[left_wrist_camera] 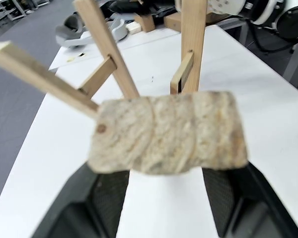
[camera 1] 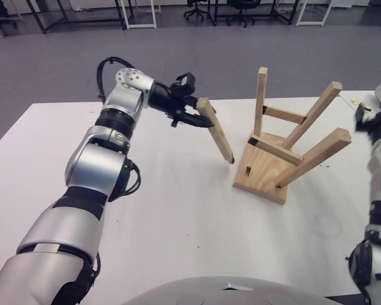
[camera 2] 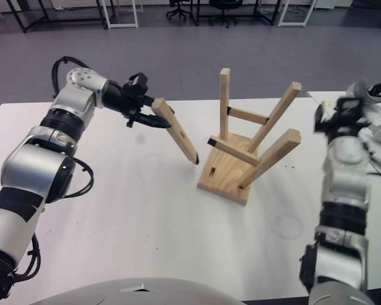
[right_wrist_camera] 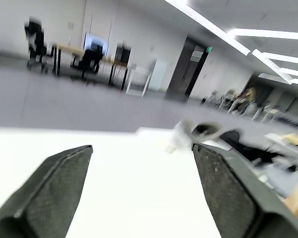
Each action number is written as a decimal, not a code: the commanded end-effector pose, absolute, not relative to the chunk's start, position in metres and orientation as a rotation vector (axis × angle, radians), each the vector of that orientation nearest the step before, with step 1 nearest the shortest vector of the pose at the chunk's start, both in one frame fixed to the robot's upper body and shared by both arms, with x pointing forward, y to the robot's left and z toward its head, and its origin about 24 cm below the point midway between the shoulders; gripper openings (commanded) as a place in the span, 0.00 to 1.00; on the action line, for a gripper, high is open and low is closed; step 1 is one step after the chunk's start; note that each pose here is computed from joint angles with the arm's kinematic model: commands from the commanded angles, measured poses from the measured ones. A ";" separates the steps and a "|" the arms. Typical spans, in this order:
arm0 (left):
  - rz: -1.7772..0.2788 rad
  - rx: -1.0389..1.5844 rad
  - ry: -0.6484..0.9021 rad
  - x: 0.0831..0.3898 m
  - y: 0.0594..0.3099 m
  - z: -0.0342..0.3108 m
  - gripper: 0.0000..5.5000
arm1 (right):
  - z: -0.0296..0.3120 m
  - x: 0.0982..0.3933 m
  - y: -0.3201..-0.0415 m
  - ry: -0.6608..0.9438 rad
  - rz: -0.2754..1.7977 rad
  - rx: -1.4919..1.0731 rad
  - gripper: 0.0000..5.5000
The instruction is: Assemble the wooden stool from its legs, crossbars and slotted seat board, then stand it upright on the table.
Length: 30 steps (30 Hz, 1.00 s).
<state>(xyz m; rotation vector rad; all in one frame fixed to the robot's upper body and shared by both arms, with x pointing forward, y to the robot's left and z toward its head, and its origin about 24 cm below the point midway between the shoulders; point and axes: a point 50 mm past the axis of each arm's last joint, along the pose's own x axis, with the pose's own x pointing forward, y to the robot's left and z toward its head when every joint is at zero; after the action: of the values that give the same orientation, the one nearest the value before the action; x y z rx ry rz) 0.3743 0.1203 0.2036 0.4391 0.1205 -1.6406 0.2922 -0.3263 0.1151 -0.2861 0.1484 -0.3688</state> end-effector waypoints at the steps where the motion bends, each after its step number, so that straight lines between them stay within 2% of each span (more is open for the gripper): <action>1: -1.673 0.452 0.078 0.367 0.126 0.205 0.37 | 0.073 0.286 -0.311 0.319 -0.277 -0.373 0.68; 5: -1.702 0.468 0.035 0.355 0.136 0.211 0.37 | 0.043 0.281 -0.333 0.466 -0.259 -0.514 0.68; 8: -1.709 0.492 -0.025 0.346 0.143 0.225 0.37 | 0.030 0.285 -0.340 0.534 -0.201 -0.501 0.68; 11: -1.715 0.504 -0.069 0.340 0.146 0.235 0.37 | 0.027 0.306 -0.319 0.516 -0.041 -0.427 0.68; 16: -1.714 0.501 -0.107 0.335 0.149 0.242 0.37 | 0.040 0.338 -0.280 0.397 0.223 -0.317 0.68; 21: -1.695 0.496 -0.126 0.333 0.154 0.245 0.37 | 0.050 0.348 -0.265 0.315 0.312 -0.255 0.68; 24: -1.684 0.491 -0.115 0.332 0.158 0.242 0.37 | 0.038 0.344 -0.247 0.313 0.393 -0.223 0.68; 26: -1.679 0.489 -0.108 0.331 0.160 0.240 0.37 | 0.029 0.336 -0.252 0.336 0.372 -0.231 0.68; 30: -1.657 0.481 -0.094 0.329 0.168 0.236 0.37 | 0.023 0.316 -0.303 0.412 0.133 -0.278 0.68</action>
<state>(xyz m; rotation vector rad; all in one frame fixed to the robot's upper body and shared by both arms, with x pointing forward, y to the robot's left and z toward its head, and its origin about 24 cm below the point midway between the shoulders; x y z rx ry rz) 0.3309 0.1598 0.2359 0.4680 -0.1112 -1.6814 0.3360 -0.2728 0.0369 -0.2588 0.3135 0.2421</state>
